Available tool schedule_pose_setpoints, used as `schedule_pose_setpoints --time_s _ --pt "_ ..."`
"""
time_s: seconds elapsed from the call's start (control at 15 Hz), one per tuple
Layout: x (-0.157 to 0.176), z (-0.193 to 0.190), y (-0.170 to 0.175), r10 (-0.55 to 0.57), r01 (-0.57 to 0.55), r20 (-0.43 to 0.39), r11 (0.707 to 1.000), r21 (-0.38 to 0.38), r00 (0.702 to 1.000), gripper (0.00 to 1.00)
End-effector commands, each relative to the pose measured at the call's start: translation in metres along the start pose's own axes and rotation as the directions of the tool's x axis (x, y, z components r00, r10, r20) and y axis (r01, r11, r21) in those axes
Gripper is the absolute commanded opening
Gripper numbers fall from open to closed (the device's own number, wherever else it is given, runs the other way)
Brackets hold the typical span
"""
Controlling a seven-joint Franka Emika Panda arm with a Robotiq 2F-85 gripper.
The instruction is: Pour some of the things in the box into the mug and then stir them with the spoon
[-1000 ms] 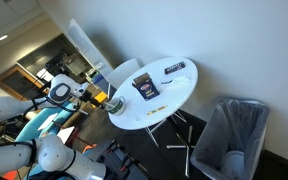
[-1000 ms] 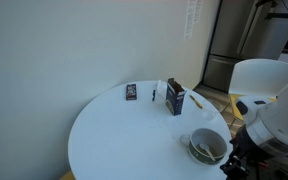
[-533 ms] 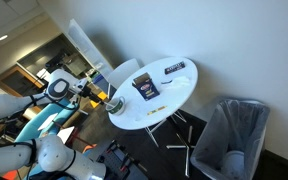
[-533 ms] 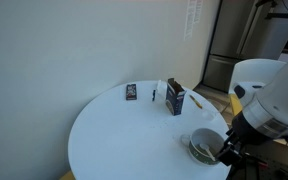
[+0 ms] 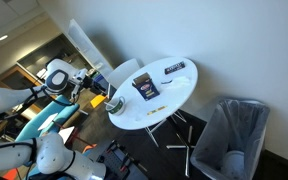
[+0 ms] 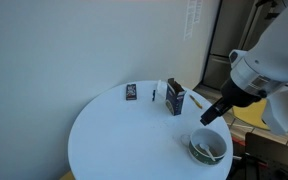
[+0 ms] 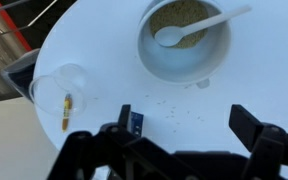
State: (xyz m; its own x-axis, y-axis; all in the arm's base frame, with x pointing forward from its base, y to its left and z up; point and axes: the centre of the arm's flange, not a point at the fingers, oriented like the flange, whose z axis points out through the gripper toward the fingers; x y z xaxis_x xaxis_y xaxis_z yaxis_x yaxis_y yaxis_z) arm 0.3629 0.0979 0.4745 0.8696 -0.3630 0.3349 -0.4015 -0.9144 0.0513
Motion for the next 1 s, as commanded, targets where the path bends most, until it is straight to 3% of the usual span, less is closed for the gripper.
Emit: schedule_pose_setpoints --time_s 0.0,0.33,0.6,0.73,0.93 --pt "0.053 0.004 0.012 0.146 -0.146 0.010 0.988 -0.044 0.989 1.00" --pt "0.124 0.012 0.050 0.334 -0.332 0.030 0.941 -0.070 0.942 1.00" --pt "0.169 0.022 0.082 0.407 -0.409 0.101 0.912 0.007 0.908 1.00" --pt "0.153 0.027 0.088 0.398 -0.399 0.065 0.917 -0.008 0.915 1.00" --pt "0.164 0.030 0.091 0.405 -0.406 0.073 0.914 -0.001 0.911 1.00"
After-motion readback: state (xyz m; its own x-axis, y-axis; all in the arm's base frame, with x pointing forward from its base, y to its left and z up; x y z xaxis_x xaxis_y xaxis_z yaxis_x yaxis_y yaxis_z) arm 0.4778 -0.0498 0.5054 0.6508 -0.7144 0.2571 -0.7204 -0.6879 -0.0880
